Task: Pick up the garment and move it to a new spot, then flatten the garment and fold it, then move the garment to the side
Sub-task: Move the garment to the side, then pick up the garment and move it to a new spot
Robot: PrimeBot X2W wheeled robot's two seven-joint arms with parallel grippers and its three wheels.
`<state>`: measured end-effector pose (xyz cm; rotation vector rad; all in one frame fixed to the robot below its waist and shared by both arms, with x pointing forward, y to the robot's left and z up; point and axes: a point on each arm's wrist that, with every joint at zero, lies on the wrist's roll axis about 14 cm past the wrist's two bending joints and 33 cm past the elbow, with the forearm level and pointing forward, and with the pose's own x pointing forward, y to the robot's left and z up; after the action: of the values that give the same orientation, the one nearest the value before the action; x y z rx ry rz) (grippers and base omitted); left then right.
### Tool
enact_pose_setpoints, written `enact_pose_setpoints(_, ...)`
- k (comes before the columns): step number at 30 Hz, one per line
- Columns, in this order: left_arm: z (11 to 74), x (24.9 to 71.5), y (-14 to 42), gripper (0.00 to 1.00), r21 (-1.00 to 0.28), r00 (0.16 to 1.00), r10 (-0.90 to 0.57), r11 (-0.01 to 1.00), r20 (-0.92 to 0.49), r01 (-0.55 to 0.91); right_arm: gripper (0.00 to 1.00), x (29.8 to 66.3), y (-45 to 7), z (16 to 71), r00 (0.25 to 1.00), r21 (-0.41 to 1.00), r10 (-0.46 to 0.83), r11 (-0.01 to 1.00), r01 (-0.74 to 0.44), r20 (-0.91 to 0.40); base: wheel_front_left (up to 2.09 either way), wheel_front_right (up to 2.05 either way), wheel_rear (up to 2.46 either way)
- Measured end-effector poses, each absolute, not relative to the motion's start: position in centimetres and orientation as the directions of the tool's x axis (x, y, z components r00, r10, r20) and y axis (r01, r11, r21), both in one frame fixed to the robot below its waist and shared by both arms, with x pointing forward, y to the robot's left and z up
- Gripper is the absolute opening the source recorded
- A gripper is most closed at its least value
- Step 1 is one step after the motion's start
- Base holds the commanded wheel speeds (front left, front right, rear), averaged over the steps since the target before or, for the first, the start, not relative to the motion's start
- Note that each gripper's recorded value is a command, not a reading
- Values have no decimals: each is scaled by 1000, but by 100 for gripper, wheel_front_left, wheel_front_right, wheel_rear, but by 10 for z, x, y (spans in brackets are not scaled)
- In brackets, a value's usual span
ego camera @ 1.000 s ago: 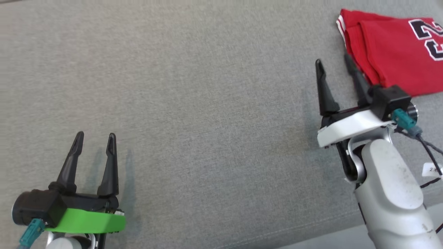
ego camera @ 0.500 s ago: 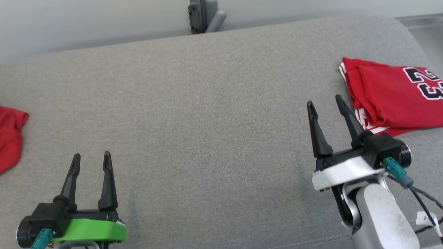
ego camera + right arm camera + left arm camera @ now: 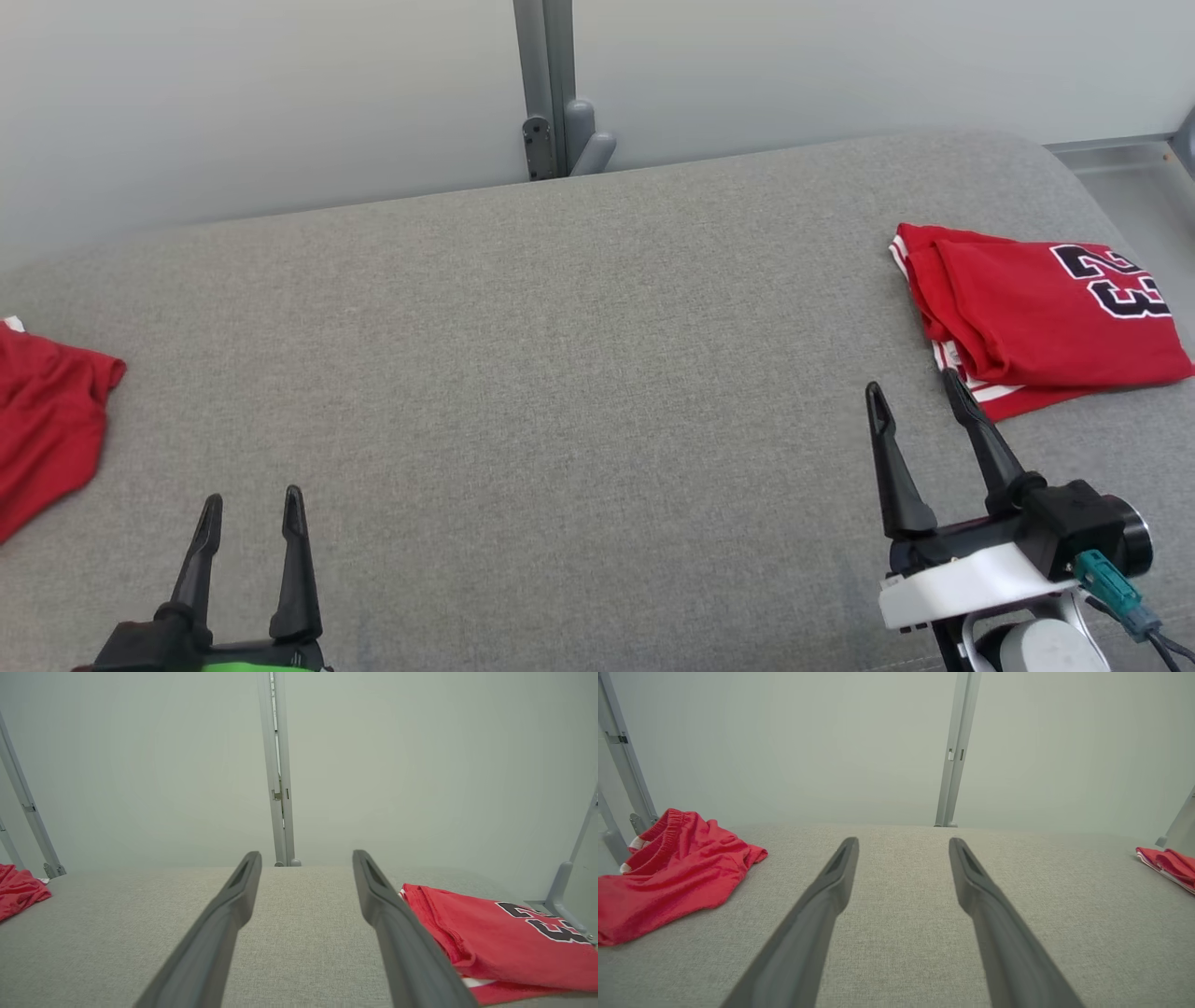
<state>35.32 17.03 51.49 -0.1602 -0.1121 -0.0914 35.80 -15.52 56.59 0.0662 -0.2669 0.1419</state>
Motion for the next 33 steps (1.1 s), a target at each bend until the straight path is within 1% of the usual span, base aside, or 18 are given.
enact_pose_setpoints(6,509,343,175,100,-142,993,-70,986,98,84,100,342,-165,557,965,58,98,992,-115,243,0,0,0)
enact_pose_setpoints(12,510,342,182,100,-136,993,-50,989,103,64,100,336,-170,555,967,70,83,992,-102,241,0,0,0)
enact_pose_setpoints(28,504,339,186,100,-138,996,-36,989,84,47,100,339,-163,557,963,71,104,990,-125,247,0,0,0)
enact_pose_setpoints(33,504,335,197,100,-139,996,-1,990,85,12,100,342,-153,554,962,75,133,985,-154,238,0,0,0)
